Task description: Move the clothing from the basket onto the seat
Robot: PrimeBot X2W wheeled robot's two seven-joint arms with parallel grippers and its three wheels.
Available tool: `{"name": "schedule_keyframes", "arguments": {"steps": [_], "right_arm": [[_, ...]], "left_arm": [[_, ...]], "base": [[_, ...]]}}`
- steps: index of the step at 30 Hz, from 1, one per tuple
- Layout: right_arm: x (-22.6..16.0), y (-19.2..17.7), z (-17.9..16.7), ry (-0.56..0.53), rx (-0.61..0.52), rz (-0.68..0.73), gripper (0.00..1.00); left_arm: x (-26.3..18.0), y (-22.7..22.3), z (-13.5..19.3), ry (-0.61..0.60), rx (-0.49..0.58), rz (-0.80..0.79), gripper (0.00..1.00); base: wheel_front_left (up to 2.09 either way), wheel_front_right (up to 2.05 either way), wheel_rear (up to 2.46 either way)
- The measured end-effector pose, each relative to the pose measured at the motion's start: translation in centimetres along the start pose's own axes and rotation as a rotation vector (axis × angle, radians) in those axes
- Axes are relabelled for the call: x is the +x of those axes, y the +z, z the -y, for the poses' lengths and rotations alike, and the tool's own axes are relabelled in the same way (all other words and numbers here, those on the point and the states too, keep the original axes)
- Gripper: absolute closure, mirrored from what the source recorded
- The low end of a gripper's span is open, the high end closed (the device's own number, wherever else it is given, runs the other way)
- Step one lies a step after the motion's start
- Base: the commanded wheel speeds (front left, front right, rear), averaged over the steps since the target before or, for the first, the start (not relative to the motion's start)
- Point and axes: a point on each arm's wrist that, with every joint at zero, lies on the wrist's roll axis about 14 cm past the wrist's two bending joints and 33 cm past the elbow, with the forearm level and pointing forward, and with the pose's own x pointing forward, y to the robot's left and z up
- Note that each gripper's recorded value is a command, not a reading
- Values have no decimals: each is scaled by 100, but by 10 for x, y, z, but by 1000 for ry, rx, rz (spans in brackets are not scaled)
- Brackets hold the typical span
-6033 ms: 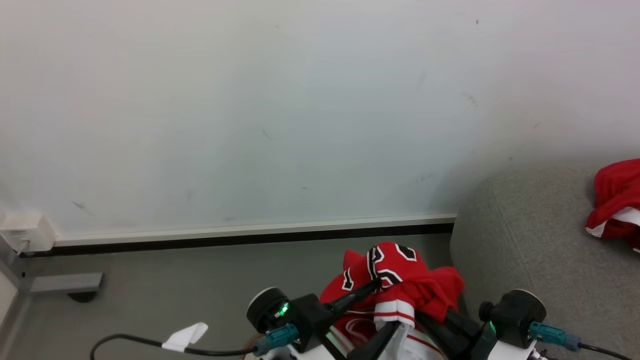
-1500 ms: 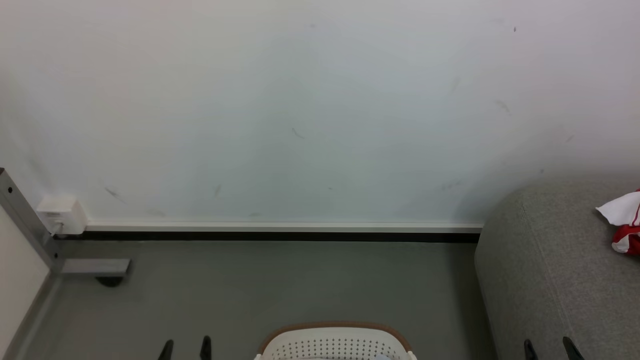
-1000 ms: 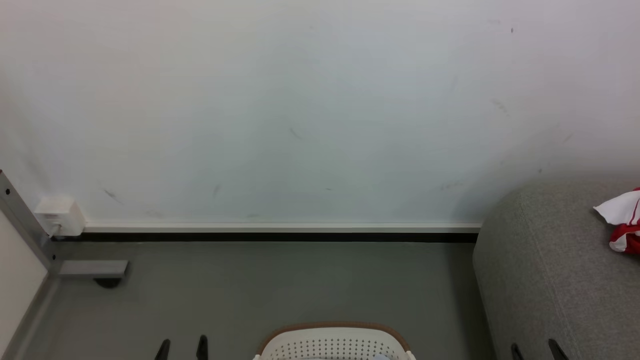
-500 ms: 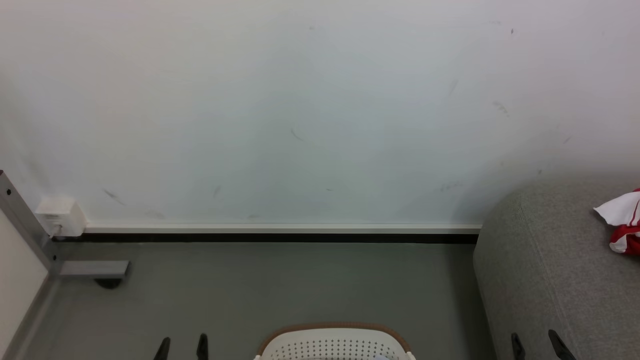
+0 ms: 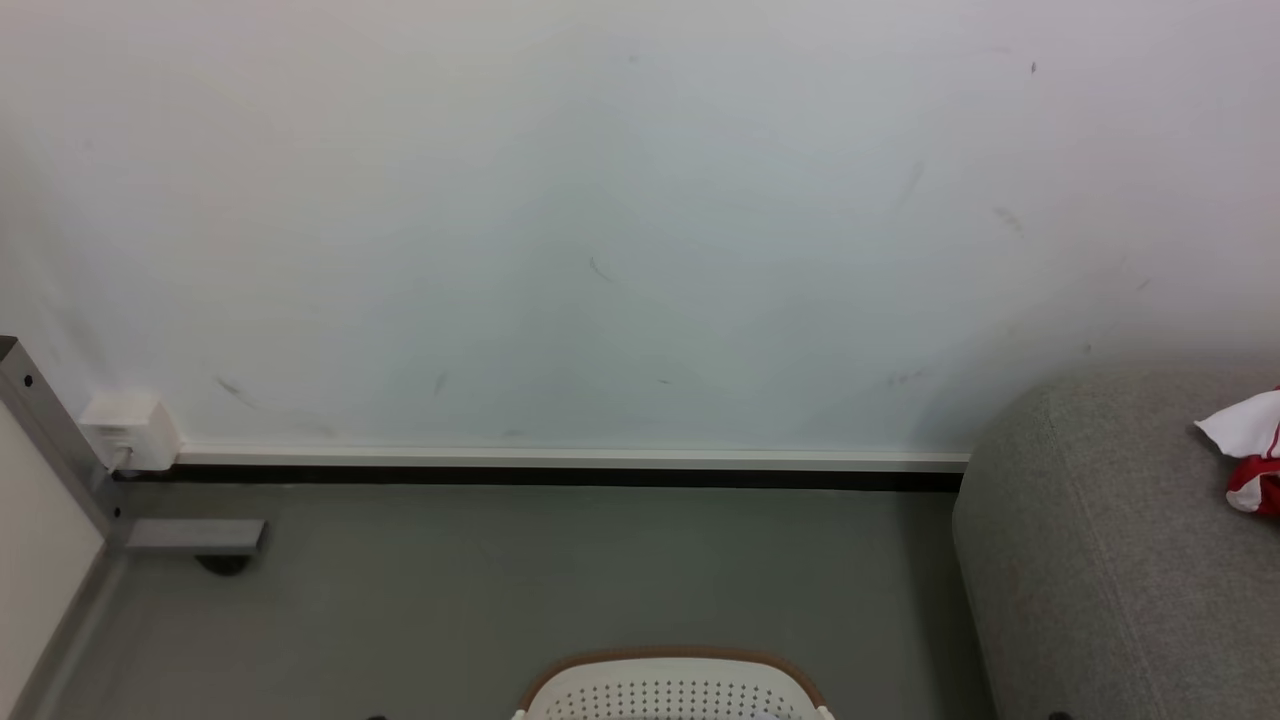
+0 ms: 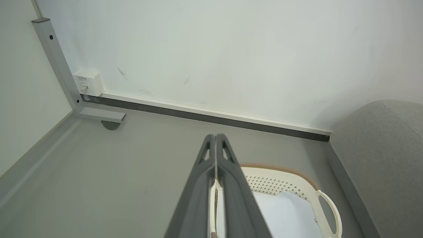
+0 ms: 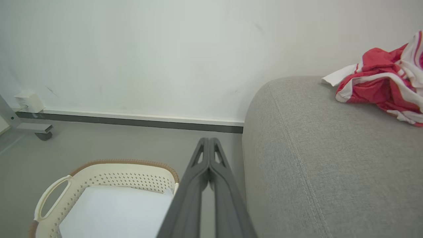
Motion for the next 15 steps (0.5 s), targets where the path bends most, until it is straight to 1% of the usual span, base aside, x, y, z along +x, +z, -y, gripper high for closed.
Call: {"name": "schedule_keyframes", "arguments": {"steps": [2, 7, 15], "right_arm": [[-2, -6, 1, -9, 22, -23, 100], [-1, -6, 7, -42, 124, -29, 100], [5, 4, 14, -76, 270, -4, 100]], "left_arm": [[-1, -6, -2, 9, -21, -24, 100], [1, -7, -6, 35, -111, -44, 100], [7, -2, -8, 54, -259, -40, 100]], "base": [[0, 0, 0], [0, 0, 0], [0, 0, 0]]}}
